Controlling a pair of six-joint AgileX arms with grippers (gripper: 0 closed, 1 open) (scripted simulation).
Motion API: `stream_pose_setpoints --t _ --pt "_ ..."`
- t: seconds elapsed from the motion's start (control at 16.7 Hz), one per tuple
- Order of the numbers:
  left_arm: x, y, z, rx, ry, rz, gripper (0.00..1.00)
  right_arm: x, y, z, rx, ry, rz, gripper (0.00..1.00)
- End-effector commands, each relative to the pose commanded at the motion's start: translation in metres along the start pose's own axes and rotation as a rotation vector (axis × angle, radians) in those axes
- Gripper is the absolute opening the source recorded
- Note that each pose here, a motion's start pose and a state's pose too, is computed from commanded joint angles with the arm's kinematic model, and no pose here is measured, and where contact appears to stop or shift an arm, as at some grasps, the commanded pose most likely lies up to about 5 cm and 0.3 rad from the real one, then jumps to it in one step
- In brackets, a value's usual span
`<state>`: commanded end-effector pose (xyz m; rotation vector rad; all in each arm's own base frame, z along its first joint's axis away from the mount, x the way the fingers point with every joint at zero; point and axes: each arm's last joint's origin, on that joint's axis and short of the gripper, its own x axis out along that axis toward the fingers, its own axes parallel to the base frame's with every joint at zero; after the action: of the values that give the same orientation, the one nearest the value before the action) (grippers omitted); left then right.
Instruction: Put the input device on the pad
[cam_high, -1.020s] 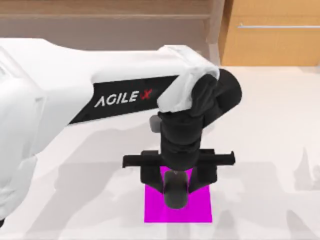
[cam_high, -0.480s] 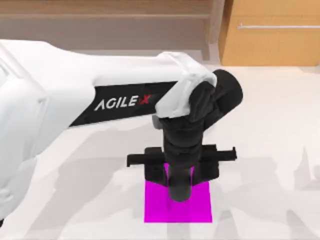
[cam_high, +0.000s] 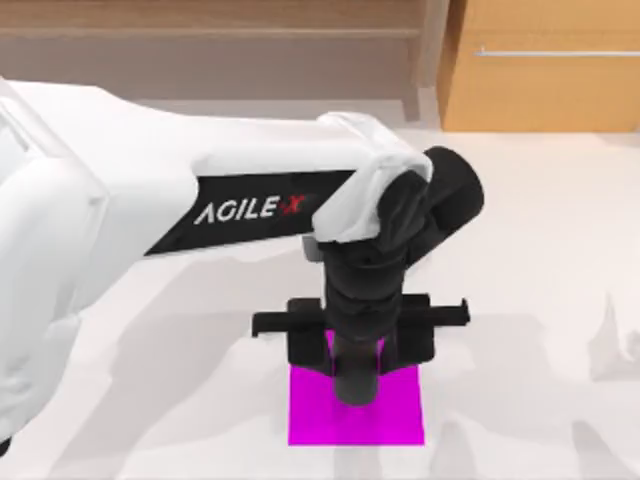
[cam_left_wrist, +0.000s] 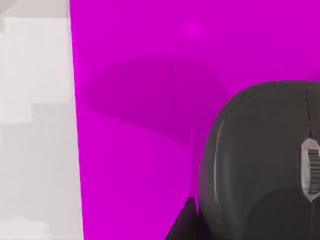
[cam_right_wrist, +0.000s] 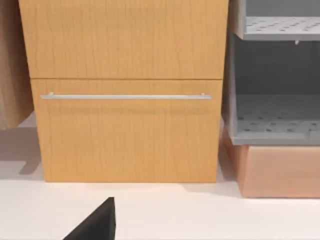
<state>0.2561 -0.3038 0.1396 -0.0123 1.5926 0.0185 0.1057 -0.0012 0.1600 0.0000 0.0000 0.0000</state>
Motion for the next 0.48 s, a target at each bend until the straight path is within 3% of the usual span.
stream_pose_setpoints --t 0.48 --pt "0.0 0.0 0.0 0.0 0.0 0.0 0.75 0.0 0.0 0.0 0.0 0.0 0.0 1.0"
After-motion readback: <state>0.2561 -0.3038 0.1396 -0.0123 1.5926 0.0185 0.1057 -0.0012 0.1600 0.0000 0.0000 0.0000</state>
